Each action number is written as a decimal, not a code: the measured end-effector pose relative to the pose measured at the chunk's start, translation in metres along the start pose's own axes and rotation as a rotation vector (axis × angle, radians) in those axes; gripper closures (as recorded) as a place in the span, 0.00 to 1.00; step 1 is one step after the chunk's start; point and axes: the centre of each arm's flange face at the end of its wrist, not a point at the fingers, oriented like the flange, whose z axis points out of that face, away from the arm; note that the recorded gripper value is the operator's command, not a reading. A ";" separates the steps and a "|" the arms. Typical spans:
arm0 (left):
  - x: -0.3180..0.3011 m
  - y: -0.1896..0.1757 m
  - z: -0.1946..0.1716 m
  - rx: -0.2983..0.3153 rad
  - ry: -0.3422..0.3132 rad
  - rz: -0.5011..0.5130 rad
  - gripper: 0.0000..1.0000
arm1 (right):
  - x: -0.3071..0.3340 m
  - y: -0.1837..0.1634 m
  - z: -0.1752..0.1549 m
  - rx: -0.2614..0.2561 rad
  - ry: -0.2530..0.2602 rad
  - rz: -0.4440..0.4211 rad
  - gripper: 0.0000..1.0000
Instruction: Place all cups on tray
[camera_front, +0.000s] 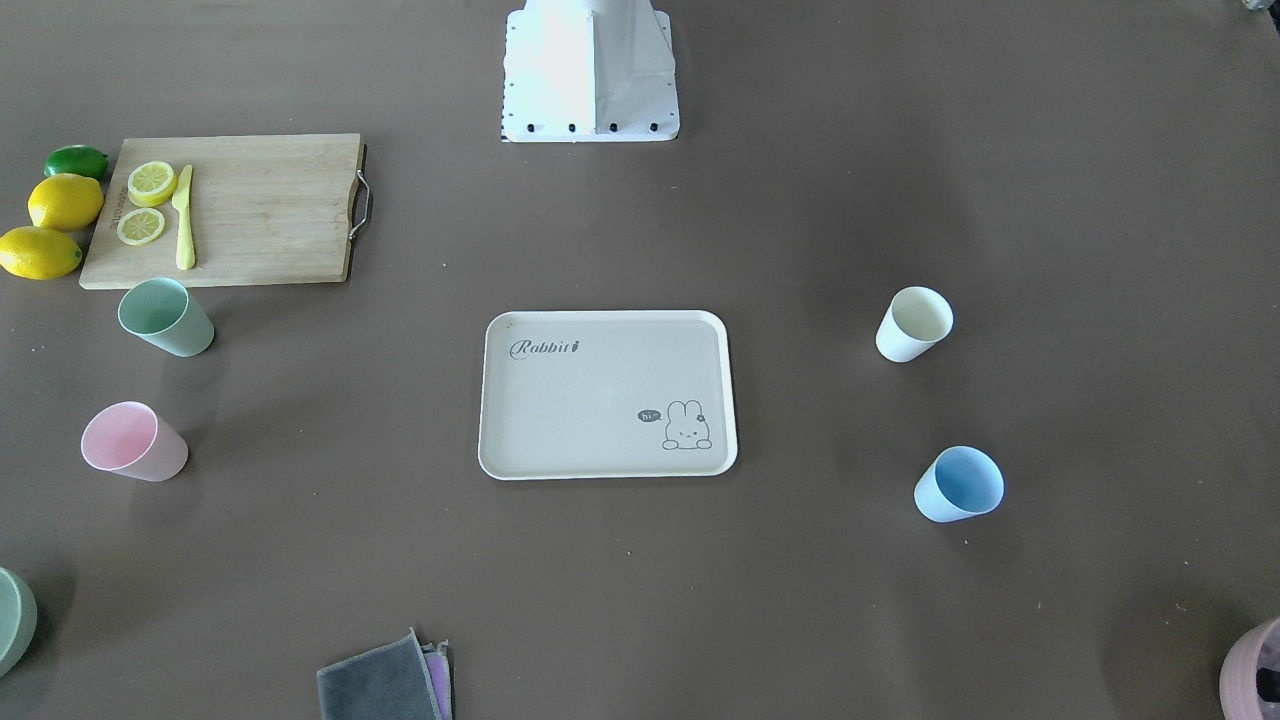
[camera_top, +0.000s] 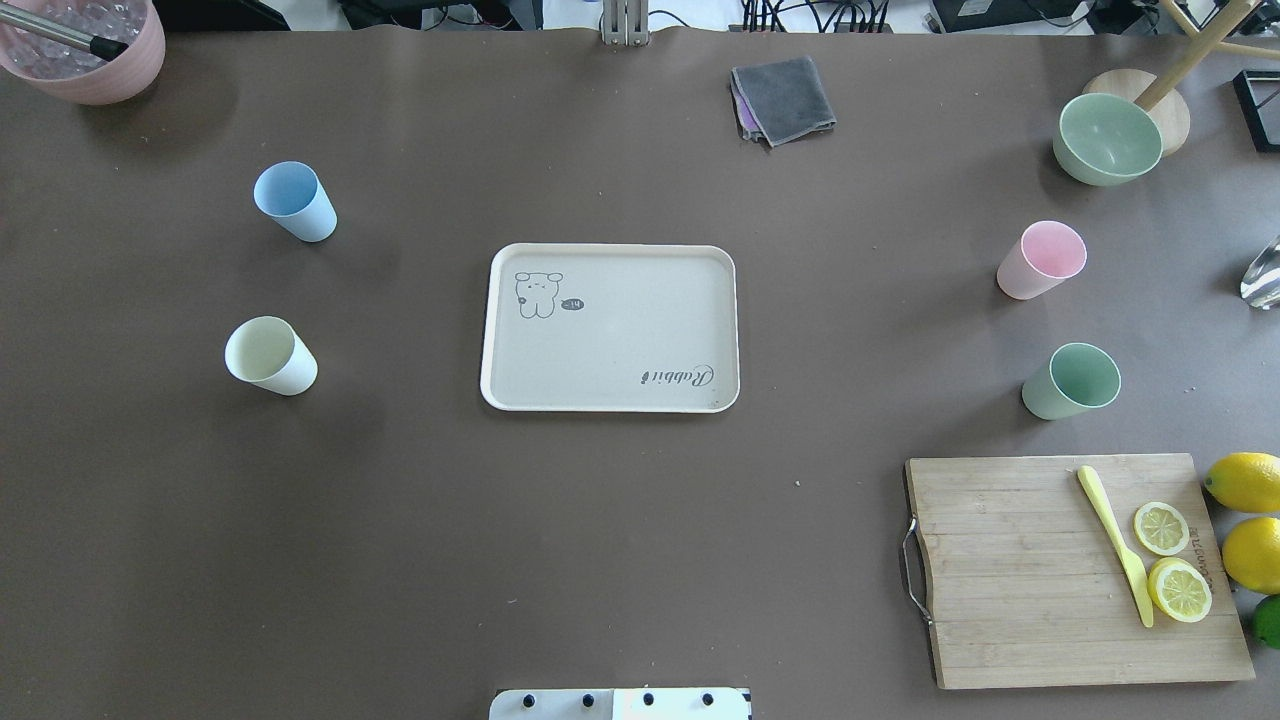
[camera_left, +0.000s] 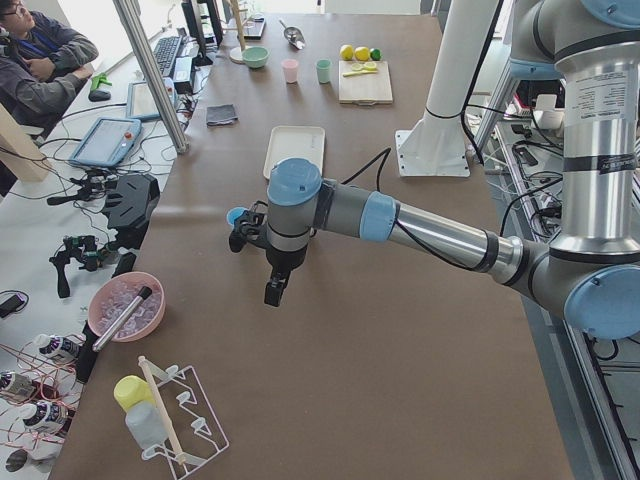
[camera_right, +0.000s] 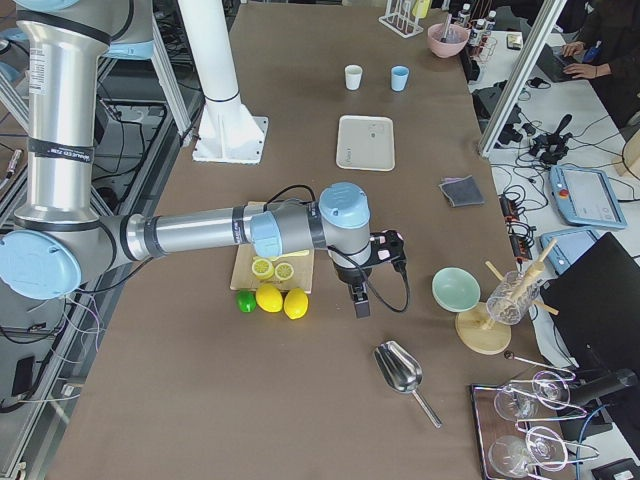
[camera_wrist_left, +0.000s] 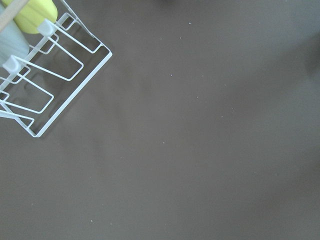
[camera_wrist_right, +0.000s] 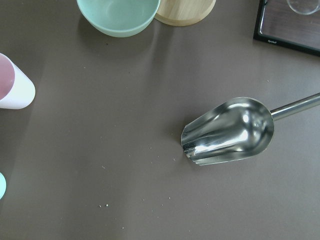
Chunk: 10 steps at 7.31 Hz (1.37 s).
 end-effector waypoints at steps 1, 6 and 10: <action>0.002 -0.011 -0.003 0.082 -0.010 0.068 0.01 | -0.002 -0.008 -0.004 0.018 0.005 -0.014 0.00; 0.015 -0.041 0.008 0.218 0.141 0.094 0.01 | -0.026 -0.039 -0.012 0.056 -0.014 -0.015 0.00; 0.136 -0.063 0.080 0.093 0.303 -0.059 0.01 | -0.114 -0.081 0.014 0.019 -0.066 0.153 0.00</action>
